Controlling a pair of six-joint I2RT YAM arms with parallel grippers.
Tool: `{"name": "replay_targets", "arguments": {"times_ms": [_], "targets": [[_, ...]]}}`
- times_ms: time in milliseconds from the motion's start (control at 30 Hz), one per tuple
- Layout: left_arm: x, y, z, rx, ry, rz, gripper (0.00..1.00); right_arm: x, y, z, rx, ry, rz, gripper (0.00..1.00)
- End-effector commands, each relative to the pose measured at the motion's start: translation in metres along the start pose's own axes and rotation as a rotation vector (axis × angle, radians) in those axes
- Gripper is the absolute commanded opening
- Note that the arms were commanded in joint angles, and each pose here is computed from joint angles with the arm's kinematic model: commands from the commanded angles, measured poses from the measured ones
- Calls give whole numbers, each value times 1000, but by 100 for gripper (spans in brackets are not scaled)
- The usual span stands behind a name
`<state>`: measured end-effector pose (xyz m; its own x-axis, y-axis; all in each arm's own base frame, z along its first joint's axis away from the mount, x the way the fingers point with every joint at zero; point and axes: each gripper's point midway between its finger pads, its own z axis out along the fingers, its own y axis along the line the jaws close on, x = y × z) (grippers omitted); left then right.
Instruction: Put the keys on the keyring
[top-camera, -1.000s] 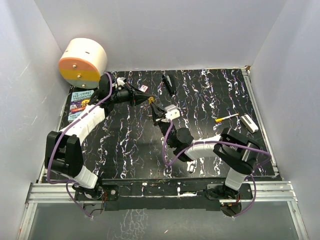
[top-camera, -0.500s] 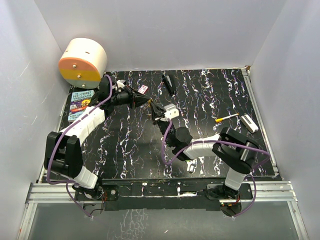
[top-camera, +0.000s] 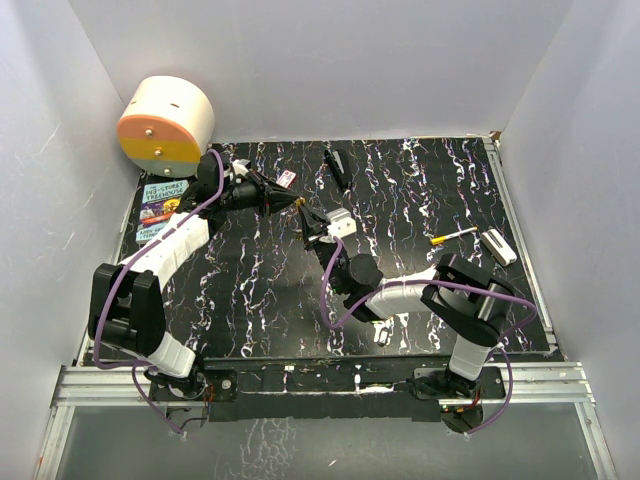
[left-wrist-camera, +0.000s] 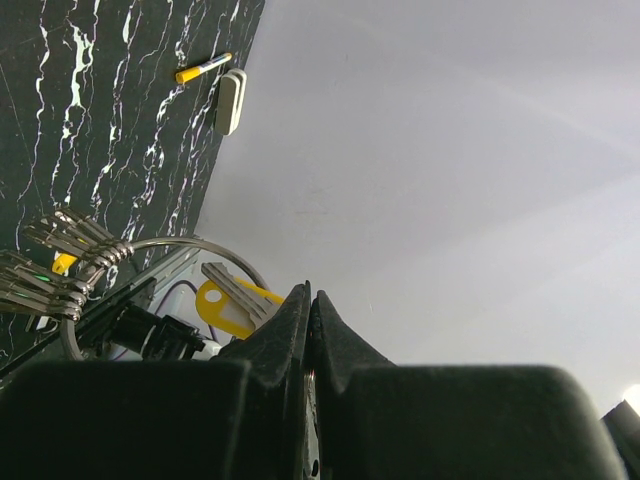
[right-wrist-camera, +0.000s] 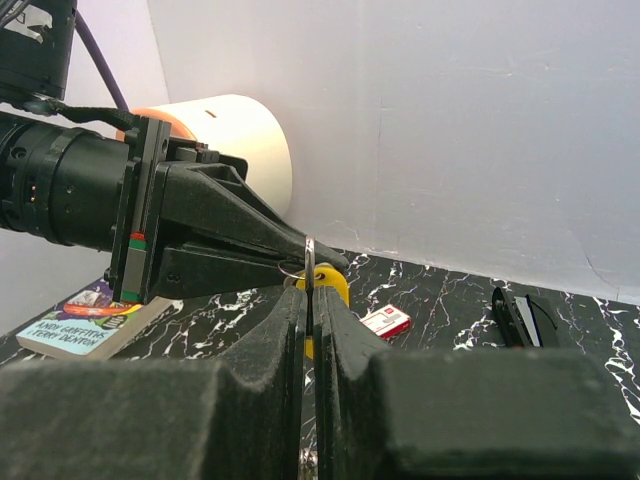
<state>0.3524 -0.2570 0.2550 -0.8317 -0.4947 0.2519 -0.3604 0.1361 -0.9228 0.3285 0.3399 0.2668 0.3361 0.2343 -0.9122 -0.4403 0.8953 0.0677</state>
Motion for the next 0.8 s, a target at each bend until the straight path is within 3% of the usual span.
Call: {"name": "replay_targets", "arguments": {"times_ms": [0,767], "targets": [[11,-27,-12,59,6,30,0,-88,-5,6,34,-317,210,8],[12,-34,-13,74,7,33,0,-90,-4,5,37,-326,222,8]]}}
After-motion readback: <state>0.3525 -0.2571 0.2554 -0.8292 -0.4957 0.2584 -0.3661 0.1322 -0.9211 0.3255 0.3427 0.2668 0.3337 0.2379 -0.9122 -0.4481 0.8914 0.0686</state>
